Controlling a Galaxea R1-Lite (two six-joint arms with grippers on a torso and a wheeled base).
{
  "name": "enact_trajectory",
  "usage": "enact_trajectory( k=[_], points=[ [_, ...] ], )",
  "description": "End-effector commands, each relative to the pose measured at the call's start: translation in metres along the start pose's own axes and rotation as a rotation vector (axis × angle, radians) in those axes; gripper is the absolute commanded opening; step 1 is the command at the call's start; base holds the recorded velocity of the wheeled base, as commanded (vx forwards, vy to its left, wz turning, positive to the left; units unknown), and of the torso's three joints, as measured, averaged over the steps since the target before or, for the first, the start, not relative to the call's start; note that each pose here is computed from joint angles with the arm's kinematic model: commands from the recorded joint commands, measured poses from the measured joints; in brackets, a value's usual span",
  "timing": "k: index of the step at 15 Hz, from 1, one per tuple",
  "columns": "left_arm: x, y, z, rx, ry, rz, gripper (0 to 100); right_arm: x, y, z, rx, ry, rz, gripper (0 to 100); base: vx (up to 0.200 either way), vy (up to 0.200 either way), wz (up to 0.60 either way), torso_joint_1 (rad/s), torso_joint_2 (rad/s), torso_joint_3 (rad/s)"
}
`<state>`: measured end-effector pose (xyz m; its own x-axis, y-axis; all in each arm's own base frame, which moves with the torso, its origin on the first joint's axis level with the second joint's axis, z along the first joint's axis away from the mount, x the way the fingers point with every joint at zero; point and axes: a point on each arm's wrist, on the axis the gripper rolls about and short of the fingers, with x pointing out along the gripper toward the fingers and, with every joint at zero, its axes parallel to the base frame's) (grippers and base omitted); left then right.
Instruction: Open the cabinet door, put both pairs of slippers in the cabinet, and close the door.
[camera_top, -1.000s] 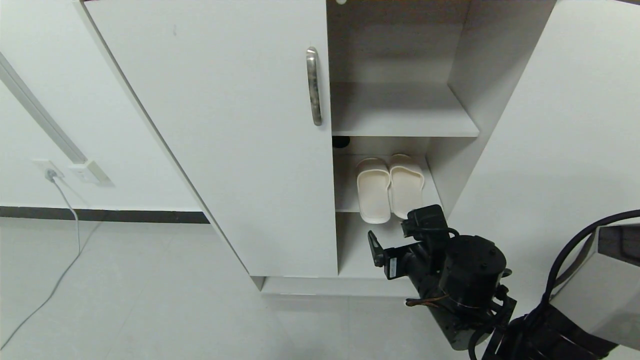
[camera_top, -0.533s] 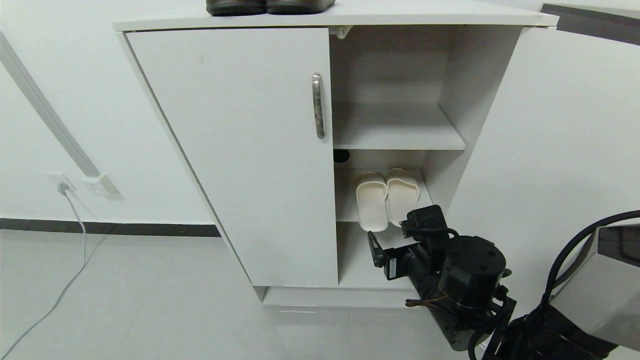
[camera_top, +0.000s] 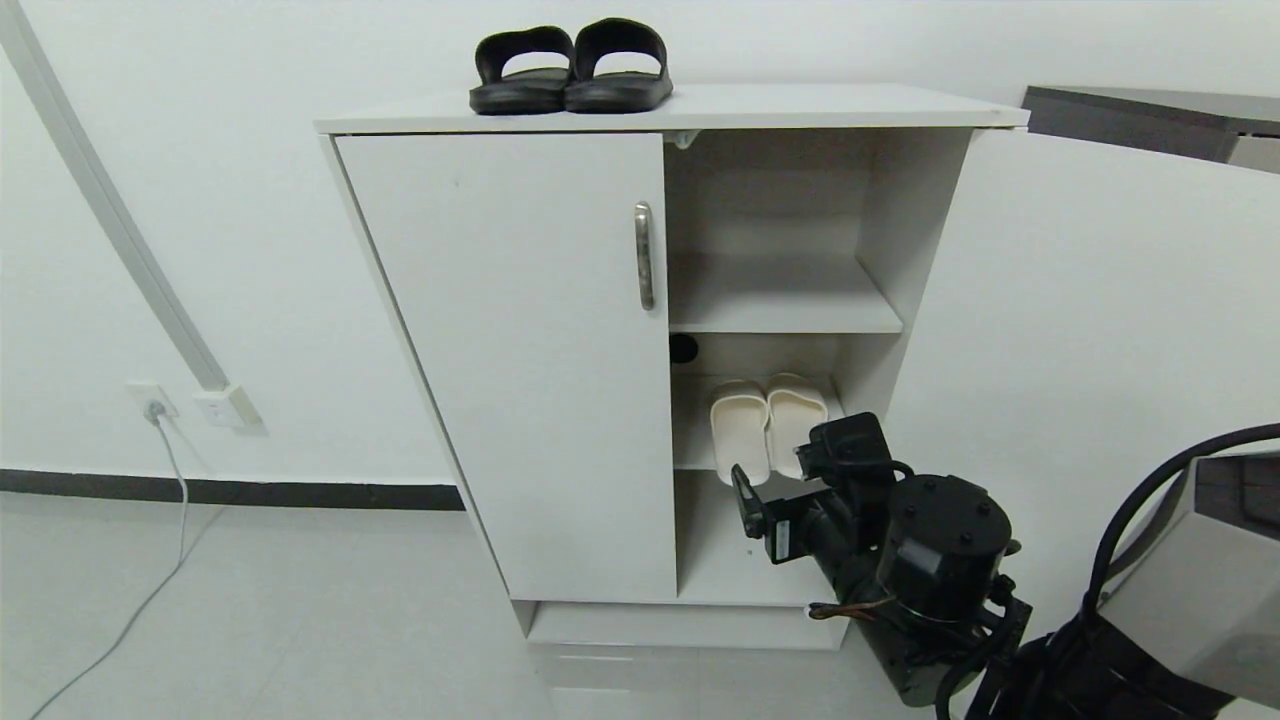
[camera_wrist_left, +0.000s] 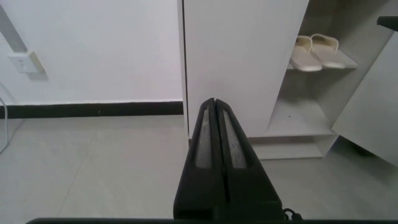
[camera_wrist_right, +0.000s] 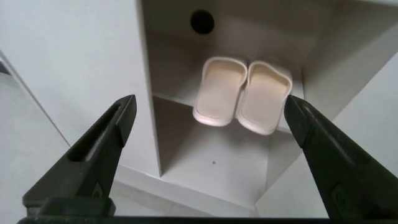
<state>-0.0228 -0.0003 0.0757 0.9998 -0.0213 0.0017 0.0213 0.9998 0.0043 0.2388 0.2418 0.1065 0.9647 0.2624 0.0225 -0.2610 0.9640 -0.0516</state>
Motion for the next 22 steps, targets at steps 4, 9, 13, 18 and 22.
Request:
enact_trajectory(
  k=[4, 9, 13, 18, 22],
  points=[
    [0.0001, 0.0, 0.0, 0.0, 0.002, 0.001, 0, -0.0012, 0.0017, -0.0013, -0.003, 0.004, 0.005, 100, 0.0, 0.0, 0.0, 0.0, 0.0, 0.04],
    [0.0001, 0.0, 0.0, 0.0, 0.002, 0.0, 0, -0.0016, 0.0016, -0.0032, -0.007, 0.01, 0.006, 100, 0.0, 0.0, 0.0, 0.0, 0.0, 0.0],
    [0.0001, 0.0, 0.0, 0.0, 0.002, 0.001, 0, -0.001, 0.0021, -0.0058, -0.009, 0.017, 0.007, 100, 0.0, 0.0, 0.0, 0.0, 0.0, 0.0],
    [0.0001, 0.0, 0.0, 0.0, 0.002, 0.0, 0, -0.0009, 0.0016, -0.0065, -0.01, 0.018, 0.004, 100, 0.0, 0.2, 0.0, 0.002, 0.0, 0.004],
    [0.0001, 0.0, 0.0, 0.0, 0.002, 0.0, 0, -0.0008, 0.0017, -0.0057, -0.009, 0.016, 0.005, 100, 0.0, 0.2, 0.0, 0.002, 0.01, 0.005]
  ],
)
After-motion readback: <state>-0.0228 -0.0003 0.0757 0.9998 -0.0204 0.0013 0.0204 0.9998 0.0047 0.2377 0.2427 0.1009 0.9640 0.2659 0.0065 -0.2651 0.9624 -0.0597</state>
